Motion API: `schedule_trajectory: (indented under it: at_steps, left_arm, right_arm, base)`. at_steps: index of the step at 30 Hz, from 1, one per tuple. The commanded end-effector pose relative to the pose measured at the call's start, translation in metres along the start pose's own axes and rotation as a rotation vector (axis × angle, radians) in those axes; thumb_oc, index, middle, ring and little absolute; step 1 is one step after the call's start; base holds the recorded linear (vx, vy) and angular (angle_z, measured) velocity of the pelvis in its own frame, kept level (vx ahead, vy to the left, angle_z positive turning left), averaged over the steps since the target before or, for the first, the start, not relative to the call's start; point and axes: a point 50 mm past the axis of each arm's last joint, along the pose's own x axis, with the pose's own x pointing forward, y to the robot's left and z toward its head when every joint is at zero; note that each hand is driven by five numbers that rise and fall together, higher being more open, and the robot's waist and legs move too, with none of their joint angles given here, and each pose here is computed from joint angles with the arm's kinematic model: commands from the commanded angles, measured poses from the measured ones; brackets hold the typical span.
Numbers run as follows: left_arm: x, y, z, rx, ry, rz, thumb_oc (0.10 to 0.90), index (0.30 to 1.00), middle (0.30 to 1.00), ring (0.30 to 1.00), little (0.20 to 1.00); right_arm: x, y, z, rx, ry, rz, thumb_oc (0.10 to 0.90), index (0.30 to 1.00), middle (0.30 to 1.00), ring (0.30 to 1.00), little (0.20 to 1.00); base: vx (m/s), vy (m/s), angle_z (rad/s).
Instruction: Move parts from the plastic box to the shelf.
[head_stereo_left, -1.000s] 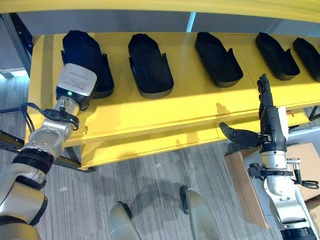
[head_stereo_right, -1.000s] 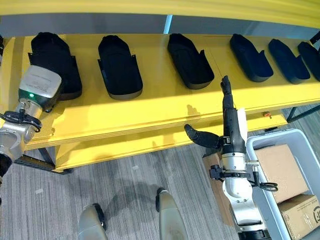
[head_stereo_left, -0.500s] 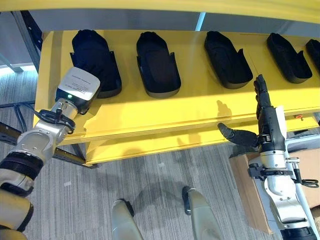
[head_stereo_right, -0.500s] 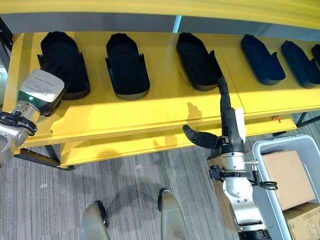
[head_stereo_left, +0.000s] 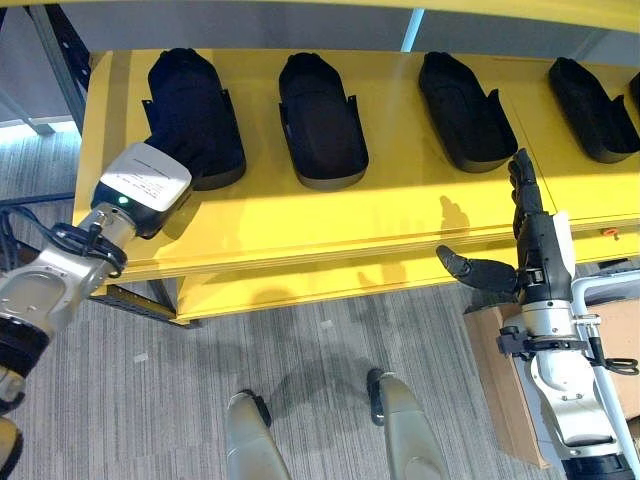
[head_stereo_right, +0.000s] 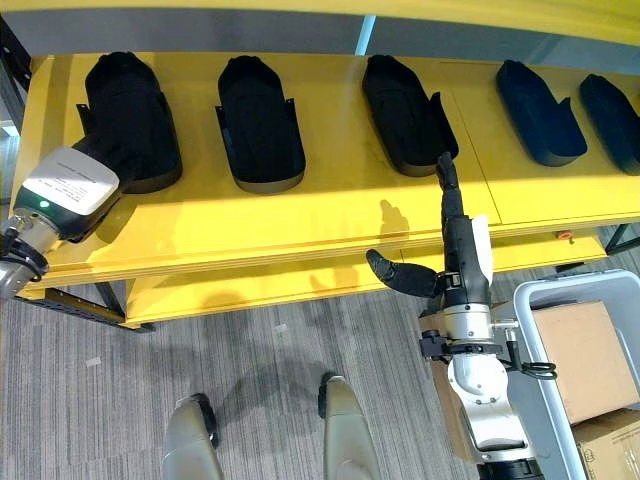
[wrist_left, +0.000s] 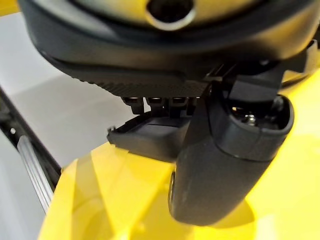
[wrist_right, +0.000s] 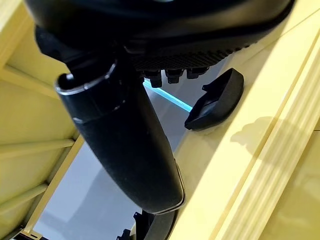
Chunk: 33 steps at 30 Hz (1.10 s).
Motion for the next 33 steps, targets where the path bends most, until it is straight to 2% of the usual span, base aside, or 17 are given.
schedule_trajectory:
  at_steps: [1,14,33]
  left_arm:
    - [-0.003,0.045,-0.031,0.118,0.059,0.147,0.900,1.000,1.000,1.000,1.000]
    - [-0.009,0.053,-0.040,0.206,0.044,0.133,0.900,1.000,1.000,1.000,1.000]
    - [-0.013,0.065,-0.035,0.280,-0.078,0.086,0.900,1.000,1.000,1.000,1.000]
  right_arm:
    - [0.017,-0.034,0.051,-0.016,-0.298,-0.113,0.900,1.000,1.000,1.000,1.000]
    - [0.017,-0.037,0.054,-0.034,-0.312,-0.113,0.900,1.000,1.000,1.000,1.000]
    - [0.019,-0.035,0.057,-0.029,-0.329,-0.083,0.900,1.000,1.000,1.000,1.000]
  base:
    - [0.00,0.000,0.00]
    - [0.00,0.000,0.00]
    - [0.00,0.000,0.00]
